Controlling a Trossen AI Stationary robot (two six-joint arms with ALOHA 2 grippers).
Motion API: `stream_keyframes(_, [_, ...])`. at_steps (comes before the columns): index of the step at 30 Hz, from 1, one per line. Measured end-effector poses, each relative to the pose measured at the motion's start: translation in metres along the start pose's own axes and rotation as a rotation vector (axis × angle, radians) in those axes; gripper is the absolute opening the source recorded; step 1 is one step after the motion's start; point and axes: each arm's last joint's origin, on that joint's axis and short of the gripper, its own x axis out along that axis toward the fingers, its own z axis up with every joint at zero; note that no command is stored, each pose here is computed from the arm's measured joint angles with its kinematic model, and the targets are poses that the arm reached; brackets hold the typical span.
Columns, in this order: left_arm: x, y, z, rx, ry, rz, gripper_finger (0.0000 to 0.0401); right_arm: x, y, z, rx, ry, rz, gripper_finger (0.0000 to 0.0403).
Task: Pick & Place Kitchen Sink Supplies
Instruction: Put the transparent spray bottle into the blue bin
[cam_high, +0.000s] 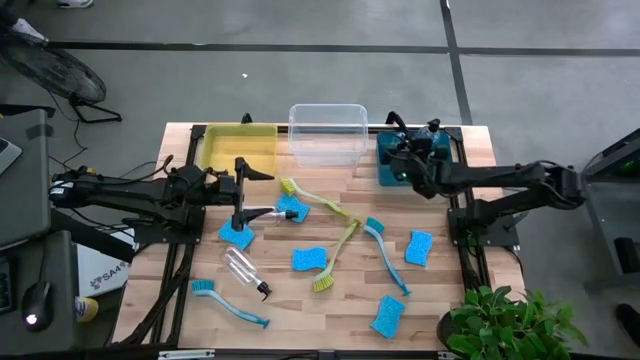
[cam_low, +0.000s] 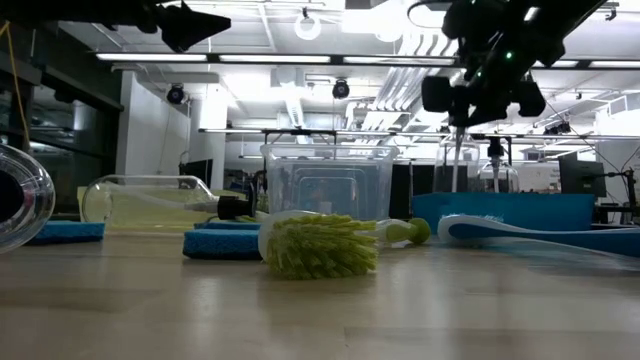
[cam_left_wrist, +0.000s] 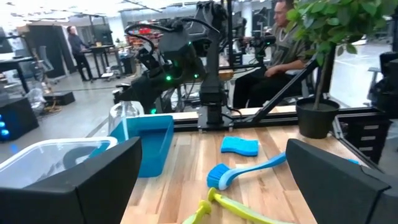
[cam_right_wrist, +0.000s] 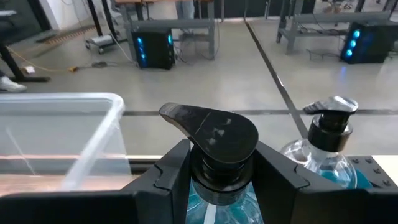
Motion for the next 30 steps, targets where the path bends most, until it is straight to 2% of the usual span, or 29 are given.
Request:
stream_keyframes(11, [0.000, 0.000, 0.000, -0.001, 0.003, 0.008, 0.0390, 0.029, -0.004, -0.007, 0.004, 0.111, -0.030, 0.0129])
stream_keyframes(18, [0.000, 0.000, 0.000, 0.000, 0.004, 0.010, 0.0390, 0.038, -0.005, -0.006, 0.016, 0.119, -0.042, 0.0136])
stream_keyframes(30, [0.000, 0.001, -0.003, -0.014, 0.028, 0.028, 0.0390, 0.042, -0.003, -0.002, -0.029, 0.137, 0.017, 0.0148])
